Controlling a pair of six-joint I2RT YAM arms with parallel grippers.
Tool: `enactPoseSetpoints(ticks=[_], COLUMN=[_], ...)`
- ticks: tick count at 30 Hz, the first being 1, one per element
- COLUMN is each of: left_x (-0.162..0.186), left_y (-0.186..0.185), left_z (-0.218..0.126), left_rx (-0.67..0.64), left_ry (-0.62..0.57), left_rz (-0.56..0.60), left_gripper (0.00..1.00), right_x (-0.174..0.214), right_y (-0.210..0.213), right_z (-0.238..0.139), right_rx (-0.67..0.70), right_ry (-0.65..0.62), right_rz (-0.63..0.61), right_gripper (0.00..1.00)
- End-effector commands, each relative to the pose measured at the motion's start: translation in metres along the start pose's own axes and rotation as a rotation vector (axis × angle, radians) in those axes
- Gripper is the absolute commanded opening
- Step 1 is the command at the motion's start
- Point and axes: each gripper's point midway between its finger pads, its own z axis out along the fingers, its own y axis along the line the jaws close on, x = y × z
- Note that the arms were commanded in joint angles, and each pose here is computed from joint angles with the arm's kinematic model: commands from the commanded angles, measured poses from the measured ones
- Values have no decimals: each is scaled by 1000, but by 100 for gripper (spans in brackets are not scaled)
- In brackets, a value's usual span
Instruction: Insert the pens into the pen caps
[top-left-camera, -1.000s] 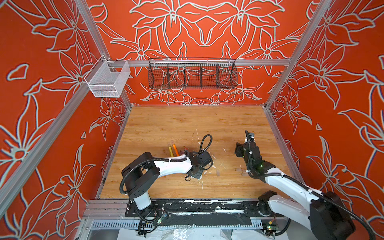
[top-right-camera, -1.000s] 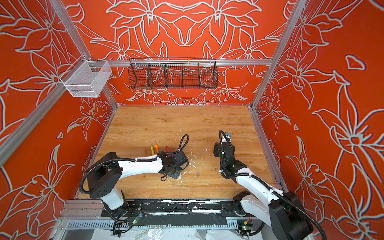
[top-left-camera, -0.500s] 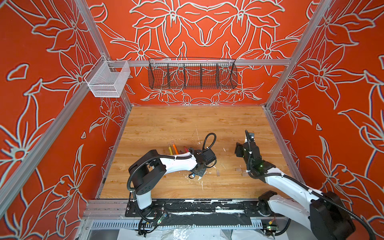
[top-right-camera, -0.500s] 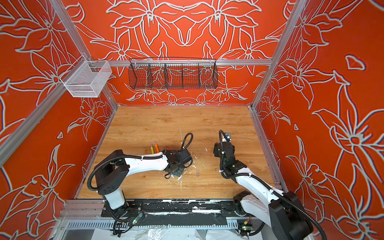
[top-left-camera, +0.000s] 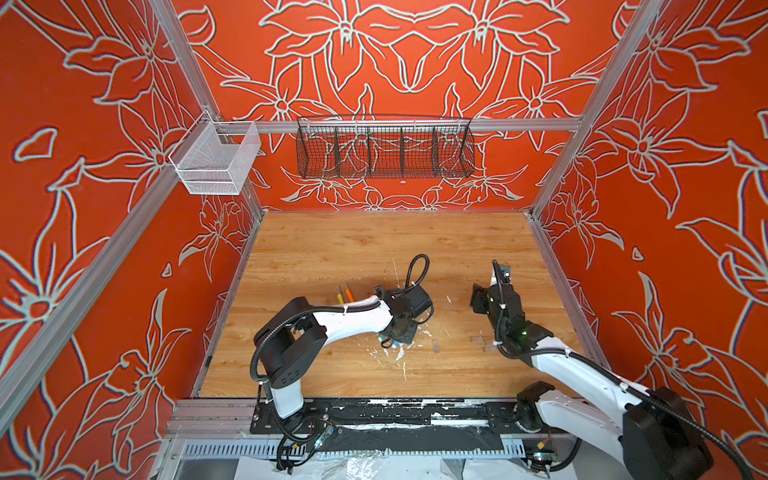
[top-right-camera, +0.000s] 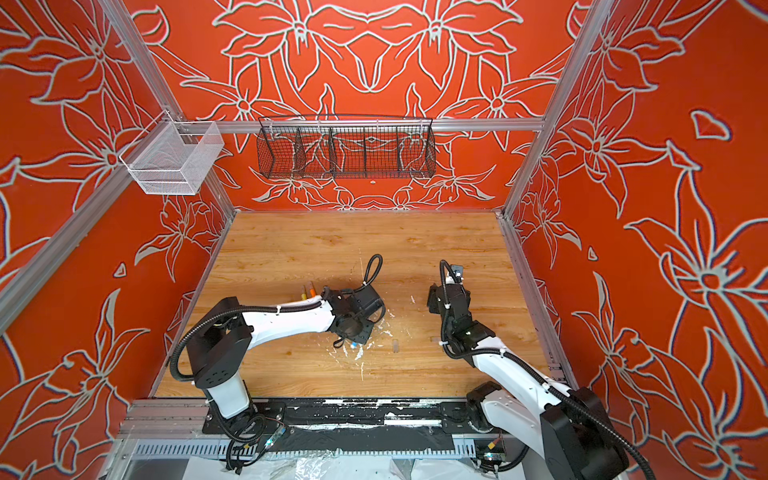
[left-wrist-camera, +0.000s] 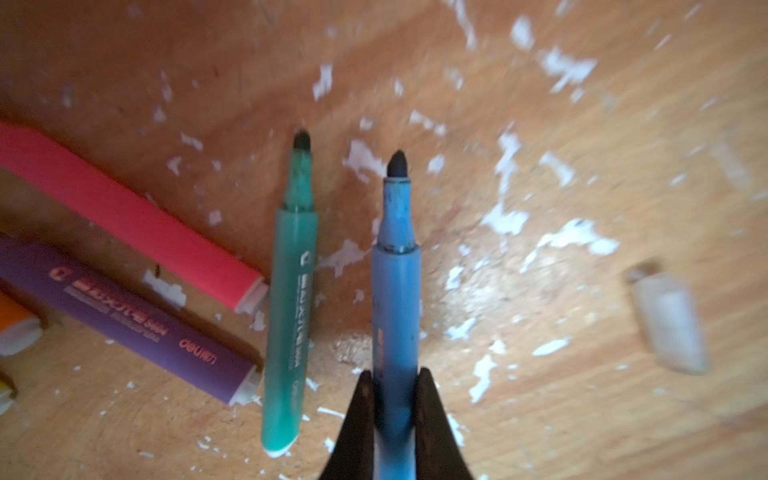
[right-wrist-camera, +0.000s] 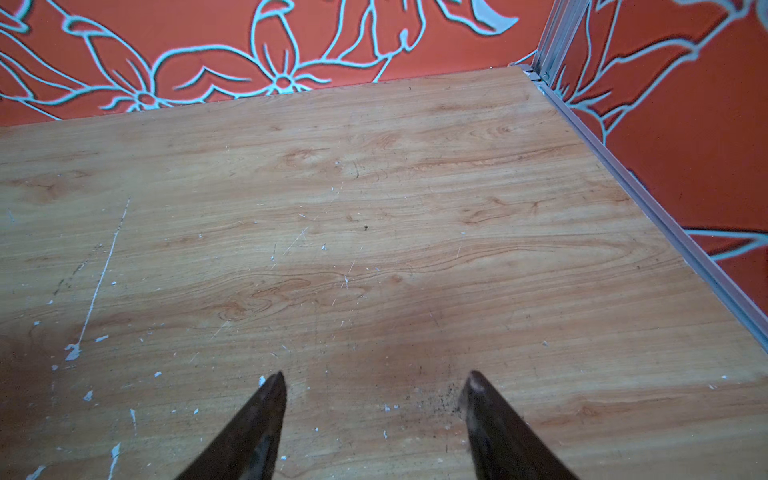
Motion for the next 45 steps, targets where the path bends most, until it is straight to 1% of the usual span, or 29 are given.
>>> enactPoseSetpoints(ticks=[1,3,5,6,7,8,10,12,14,18,22,27,31,33,35,40,45], left_x=[-43,-56,-60,-58,-55,-52,-50,-50,-51,-47,-45,-41,-40,-39,-37,-35,-34], left_y=[-17,-18,-12,-5,2,3,-3,-9,-14,-24,-34,-42,-45,-48,-51,-56,-57], left_z=[-45,-56,-60,-60,-58,-60,-67,-76,-83,-87,-95,-102,-105,-107,-109,-113,-111], left_rx=[155,190,178,156,140,151,202,232,262,341,403,461,475,493,508,515,521], left_ry=[-154,-246,-333,-360,-380,-399,-425,-448,-467,-481,-487,-503,-501,-502,-503,-509,-505], left_rz=[-140,-121,-44,-32,-43,-33,-9,10,26,41,75,107,118,127,141,172,172], left_gripper=[0,0,0,0,0,0,0,0,0,0,0,0,0,0,0,0,0], right_x=[2,2,2,2,2,1,0,-2,-1,-4,-15,-26,-36,-38,-40,-43,-47], right_y=[-5,-5,-6,-6,-6,-6,-4,-2,6,44,88,127,141,144,147,164,173], right_z=[-2,-2,-2,-3,-3,-4,-6,-10,-17,-38,-65,-95,-117,-121,-122,-121,-123], right_rx=[15,16,17,17,15,12,-3,-25,-82,-310,-524,-708,-785,-814,-822,-847,-862], right_ry=[-3,-5,-7,-8,-8,-12,-19,-14,14,40,51,60,27,9,9,41,35], right_rz=[-2,-1,2,2,3,5,8,18,84,194,242,322,361,393,413,417,413], right_gripper=[70,70,70,70,70,70,70,73,75,75,73,68,67,67,66,62,62])
